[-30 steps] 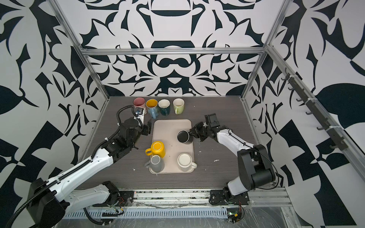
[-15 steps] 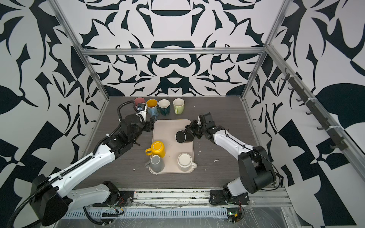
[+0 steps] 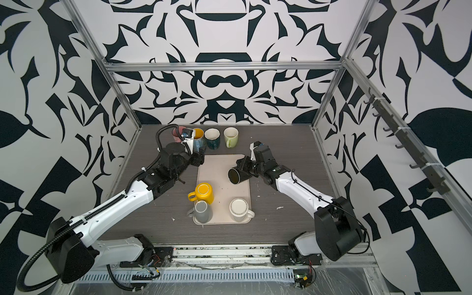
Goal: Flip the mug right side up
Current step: 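Lift and rotate the black mug upright with the right gripper while the left gripper approaches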
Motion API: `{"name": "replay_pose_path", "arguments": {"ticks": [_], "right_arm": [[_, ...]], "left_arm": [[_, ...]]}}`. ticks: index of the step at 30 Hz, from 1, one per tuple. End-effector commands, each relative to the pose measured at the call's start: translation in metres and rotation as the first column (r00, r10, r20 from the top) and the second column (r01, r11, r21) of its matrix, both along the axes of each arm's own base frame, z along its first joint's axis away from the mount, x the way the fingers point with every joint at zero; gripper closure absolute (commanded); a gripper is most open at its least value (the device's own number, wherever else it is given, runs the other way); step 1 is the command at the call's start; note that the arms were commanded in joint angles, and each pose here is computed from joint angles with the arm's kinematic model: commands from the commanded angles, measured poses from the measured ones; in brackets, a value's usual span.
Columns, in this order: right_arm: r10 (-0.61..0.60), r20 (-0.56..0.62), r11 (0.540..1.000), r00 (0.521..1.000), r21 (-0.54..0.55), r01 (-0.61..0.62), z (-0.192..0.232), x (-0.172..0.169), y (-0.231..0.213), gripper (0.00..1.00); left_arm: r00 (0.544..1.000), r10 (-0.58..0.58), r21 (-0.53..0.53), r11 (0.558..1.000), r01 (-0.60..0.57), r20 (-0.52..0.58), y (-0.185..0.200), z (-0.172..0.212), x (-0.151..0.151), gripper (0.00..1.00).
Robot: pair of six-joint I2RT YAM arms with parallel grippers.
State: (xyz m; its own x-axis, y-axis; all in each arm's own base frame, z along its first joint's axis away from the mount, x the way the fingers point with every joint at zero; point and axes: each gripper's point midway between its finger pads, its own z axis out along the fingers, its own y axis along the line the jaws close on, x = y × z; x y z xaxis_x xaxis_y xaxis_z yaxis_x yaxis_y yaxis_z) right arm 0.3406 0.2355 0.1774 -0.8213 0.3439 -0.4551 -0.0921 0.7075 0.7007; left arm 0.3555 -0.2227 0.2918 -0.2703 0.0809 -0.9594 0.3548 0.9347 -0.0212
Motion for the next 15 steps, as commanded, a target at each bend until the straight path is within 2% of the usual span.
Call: {"name": "replay_pose_path", "arguments": {"ticks": [1,4,8,15], "right_arm": [[0.038,0.277,0.999,0.960,-0.012,-0.036,0.062,0.007,0.009,1.00],[0.072,0.347,0.996,0.935,-0.070,-0.050,0.070,0.002,0.015,1.00],[0.125,0.439,0.984,0.890,-0.167,-0.055,0.080,-0.008,0.021,1.00],[0.215,0.560,0.931,0.800,-0.365,0.005,0.094,-0.018,0.021,1.00]], "left_arm": [[0.998,-0.044,-0.057,0.997,0.046,0.040,-0.012,0.025,0.003,0.29],[0.996,-0.076,-0.062,0.995,0.079,0.056,-0.018,0.037,0.002,0.31],[0.992,-0.123,-0.042,0.991,0.123,0.005,-0.027,0.034,0.007,0.34],[0.960,-0.271,-0.167,0.952,0.257,-0.064,-0.028,0.056,0.008,0.34]]}}
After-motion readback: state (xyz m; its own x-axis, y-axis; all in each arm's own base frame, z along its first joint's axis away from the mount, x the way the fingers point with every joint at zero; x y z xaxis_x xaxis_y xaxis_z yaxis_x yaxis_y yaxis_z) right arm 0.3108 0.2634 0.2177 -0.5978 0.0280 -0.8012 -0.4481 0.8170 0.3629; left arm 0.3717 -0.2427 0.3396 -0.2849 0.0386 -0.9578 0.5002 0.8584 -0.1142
